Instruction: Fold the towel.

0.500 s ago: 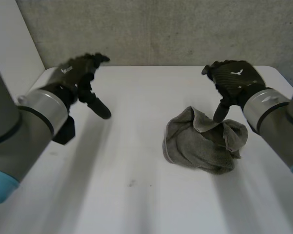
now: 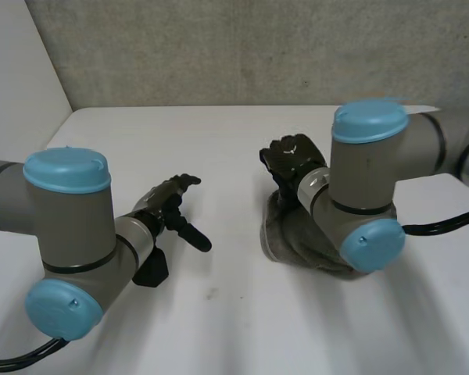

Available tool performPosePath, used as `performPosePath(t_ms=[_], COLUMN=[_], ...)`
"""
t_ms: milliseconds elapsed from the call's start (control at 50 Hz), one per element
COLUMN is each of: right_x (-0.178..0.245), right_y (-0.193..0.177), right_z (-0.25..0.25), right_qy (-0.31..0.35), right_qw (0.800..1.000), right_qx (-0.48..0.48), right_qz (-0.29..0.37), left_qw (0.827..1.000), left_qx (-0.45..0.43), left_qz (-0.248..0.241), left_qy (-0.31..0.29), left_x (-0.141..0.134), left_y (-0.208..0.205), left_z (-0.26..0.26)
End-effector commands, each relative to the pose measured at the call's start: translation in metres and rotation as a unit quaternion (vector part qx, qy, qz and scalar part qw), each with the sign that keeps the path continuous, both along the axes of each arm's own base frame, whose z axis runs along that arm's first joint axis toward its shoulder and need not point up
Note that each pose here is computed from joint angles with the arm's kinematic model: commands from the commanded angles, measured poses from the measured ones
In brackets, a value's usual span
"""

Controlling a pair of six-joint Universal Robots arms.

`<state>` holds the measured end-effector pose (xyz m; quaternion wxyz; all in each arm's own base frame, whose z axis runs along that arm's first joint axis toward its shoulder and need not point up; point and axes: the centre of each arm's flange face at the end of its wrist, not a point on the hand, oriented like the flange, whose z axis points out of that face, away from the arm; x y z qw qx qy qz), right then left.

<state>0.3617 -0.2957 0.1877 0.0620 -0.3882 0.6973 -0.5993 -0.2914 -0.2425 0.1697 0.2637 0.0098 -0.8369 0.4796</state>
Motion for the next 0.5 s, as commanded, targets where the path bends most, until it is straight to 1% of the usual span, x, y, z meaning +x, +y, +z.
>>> performPosePath(t_ms=[20, 40, 80, 160, 200, 220, 240, 260, 300, 380, 400, 420, 500], right_x=[-0.004, -0.004, -0.005, -0.006, -0.006, -0.006, -0.006, -0.006, -0.004, 0.001, 0.007, 0.013, 0.025], right_y=[-0.014, -0.014, -0.015, -0.017, -0.019, -0.019, -0.017, -0.017, -0.008, 0.003, 0.011, 0.019, 0.032], right_z=[-0.021, -0.021, -0.024, -0.015, 0.013, 0.013, 0.034, 0.034, 0.065, 0.084, 0.091, 0.095, 0.105], right_qy=[0.099, 0.099, 0.126, 0.122, 0.093, 0.092, 0.069, 0.069, 0.027, 0.002, -0.003, -0.007, -0.019], right_qw=[0.994, 0.994, 0.990, 0.990, 0.991, 0.991, 0.991, 0.991, 0.990, 0.989, 0.988, 0.987, 0.984], right_qx=[-0.033, -0.033, -0.048, -0.061, -0.091, -0.091, -0.110, -0.110, -0.133, -0.146, -0.155, -0.160, -0.174], right_qz=[-0.029, -0.029, -0.030, -0.032, -0.038, -0.038, -0.038, -0.038, -0.024, -0.001, 0.011, 0.021, 0.036], left_qw=[1.000, 1.000, 1.000, 1.000, 1.000, 1.000, 1.000, 1.000, 1.000, 0.999, 0.999, 0.998, 0.998], left_qx=[-0.004, -0.004, -0.004, -0.004, -0.004, -0.004, -0.003, -0.003, 0.000, 0.004, 0.008, 0.011, 0.017], left_qz=[0.001, 0.001, 0.001, 0.000, -0.001, -0.001, -0.005, -0.005, -0.018, -0.030, -0.034, -0.035, -0.029], left_qy=[0.004, 0.004, 0.004, 0.003, 0.004, 0.004, 0.006, 0.006, 0.013, 0.026, 0.034, 0.042, 0.060], left_x=[0.000, 0.000, 0.000, 0.000, 0.000, 0.000, -0.001, -0.001, -0.004, -0.008, -0.009, -0.009, -0.009], left_y=[0.000, 0.000, 0.001, 0.001, 0.001, 0.001, 0.002, 0.002, 0.004, 0.007, 0.009, 0.009, 0.009], left_z=[0.000, 0.000, 0.000, -0.001, 0.000, 0.000, 0.000, 0.000, 0.001, 0.002, 0.004, 0.005, 0.009])
